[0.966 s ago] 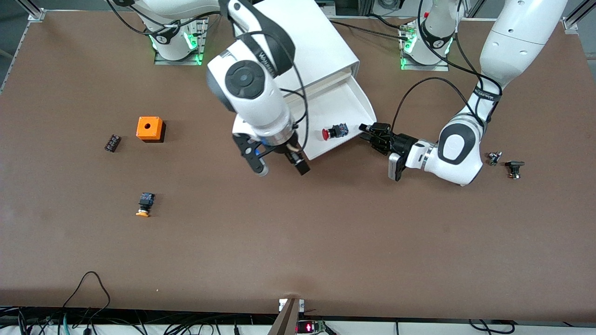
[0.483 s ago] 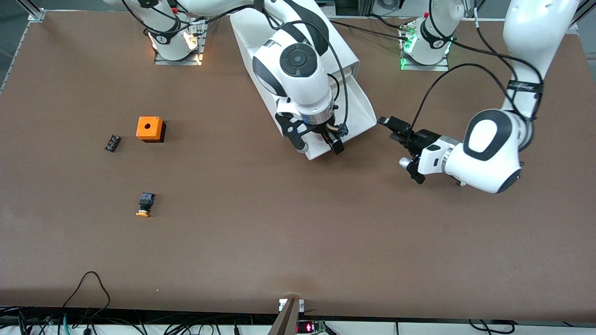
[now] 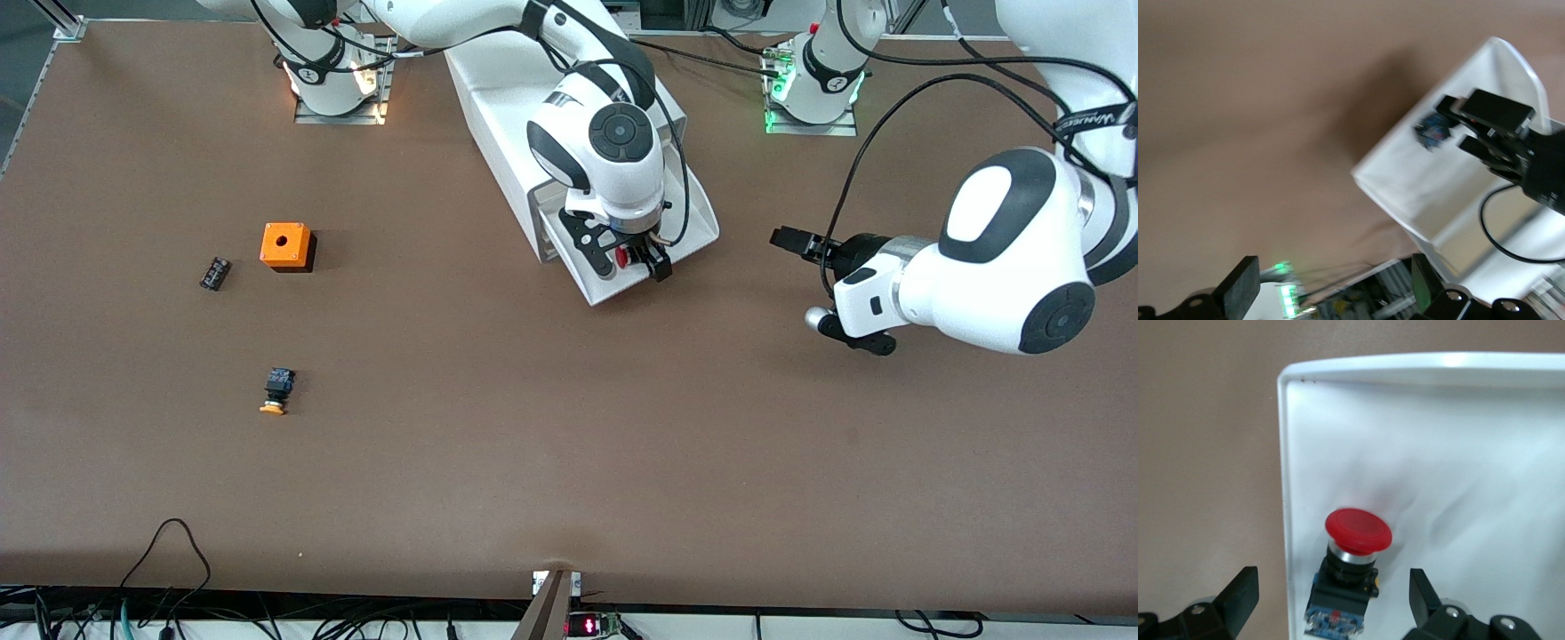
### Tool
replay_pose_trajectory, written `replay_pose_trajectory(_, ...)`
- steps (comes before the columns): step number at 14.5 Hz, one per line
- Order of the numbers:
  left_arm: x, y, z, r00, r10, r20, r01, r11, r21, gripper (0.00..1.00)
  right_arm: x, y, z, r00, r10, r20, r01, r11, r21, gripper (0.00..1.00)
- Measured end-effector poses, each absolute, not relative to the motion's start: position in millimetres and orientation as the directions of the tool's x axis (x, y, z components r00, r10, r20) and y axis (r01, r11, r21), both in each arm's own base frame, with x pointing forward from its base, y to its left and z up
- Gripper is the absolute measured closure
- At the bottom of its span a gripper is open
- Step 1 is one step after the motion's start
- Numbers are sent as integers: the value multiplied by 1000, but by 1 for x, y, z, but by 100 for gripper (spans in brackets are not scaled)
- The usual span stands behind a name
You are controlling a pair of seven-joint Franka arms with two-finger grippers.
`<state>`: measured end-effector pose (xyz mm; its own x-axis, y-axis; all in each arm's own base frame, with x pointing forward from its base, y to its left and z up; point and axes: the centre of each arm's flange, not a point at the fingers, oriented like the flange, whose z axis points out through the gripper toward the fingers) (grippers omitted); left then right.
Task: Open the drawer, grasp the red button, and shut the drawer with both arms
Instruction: 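Grasp the red mushroom button in the drawer with the right gripper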
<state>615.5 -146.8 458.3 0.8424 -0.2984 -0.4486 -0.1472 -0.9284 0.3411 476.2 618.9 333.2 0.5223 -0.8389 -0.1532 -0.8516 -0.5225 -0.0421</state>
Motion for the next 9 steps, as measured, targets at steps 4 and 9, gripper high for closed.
replay_pose_trajectory(4, 617, -167, 492, 878, -288, -383, -277, -957, 86, 0, 476, 620, 330, 511, -843, -167, -857, -514, -33, 17)
replay_pose_trajectory(9, 631, -158, 514, 927, -247, -284, -245, -969, 41, 0, 476, 621, 333, 503, -845, -181, -862, -507, -33, 57)
